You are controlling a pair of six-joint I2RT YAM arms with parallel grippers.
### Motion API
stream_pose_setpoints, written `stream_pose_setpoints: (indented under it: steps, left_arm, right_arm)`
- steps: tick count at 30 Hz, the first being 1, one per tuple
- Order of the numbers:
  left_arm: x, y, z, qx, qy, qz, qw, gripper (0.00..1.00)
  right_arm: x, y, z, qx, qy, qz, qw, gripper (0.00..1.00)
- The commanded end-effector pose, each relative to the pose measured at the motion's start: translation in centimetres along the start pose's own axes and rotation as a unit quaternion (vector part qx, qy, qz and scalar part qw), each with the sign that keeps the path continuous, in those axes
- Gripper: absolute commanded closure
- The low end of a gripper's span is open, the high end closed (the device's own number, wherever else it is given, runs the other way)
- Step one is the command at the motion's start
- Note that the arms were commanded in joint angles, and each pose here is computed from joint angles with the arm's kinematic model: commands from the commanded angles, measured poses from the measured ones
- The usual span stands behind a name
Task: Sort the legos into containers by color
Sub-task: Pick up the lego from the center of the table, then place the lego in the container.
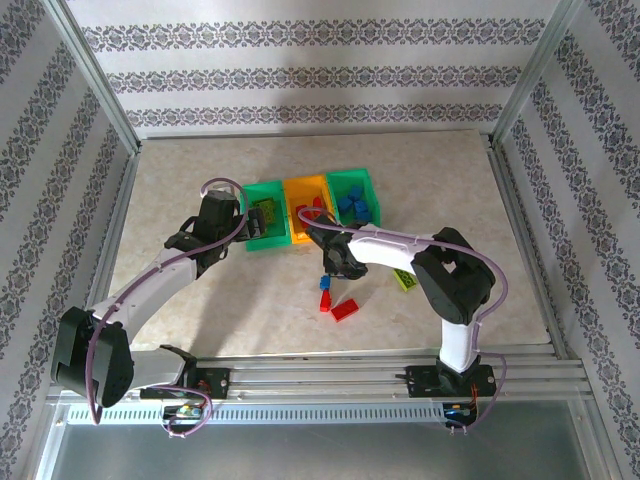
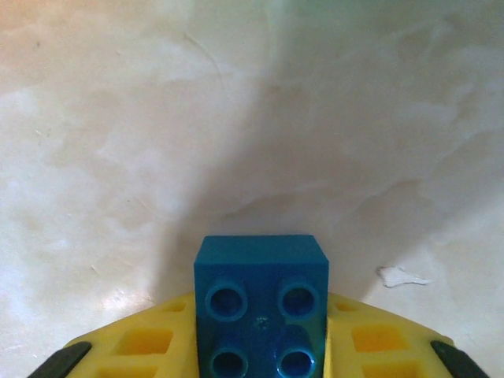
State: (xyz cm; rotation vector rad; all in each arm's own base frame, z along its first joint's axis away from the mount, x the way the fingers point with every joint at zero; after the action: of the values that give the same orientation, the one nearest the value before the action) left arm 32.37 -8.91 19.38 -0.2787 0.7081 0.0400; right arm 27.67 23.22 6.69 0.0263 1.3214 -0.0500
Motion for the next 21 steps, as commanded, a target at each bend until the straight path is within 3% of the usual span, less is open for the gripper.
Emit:
stream_pose_setpoints:
  steps: [1, 10, 21]
  left_arm:
    - [-0.4, 0.1, -0.3, -0.006, -0.001, -0.002, 1.0, 0.0]
    - [-0.3, -0.1, -0.3, -0.008, 0.0, -0.006, 1.0, 0.0]
    - [-0.3, -0.3, -0.3, -0.008, 0.002, -0.013, 1.0, 0.0]
  right_arm:
    - [-2.2, -1.6, 0.9, 0.003, -0.026, -0.014, 1.0, 0.73]
    - [-6.4, -4.0, 6.1, 0.031, -0.121, -0.012, 0.992, 0.72]
    - [-7.0, -4.7, 12.2, 0.034, -0.167, -0.01, 0.985, 0.71]
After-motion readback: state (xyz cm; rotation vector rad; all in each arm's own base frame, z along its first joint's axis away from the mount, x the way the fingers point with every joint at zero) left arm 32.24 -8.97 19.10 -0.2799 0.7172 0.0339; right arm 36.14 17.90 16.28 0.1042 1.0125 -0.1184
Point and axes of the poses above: each hand's point on the last joint's axis, 136 mm out from that joint toward the fingers, its own x axis out along the fingers, its own y axis along the line the jaws close on, z = x × y, the point moved 5 cm from there along -x, back along the fingers, and after that the axes turned 2 degrees about -x, right-handed, at the moved point
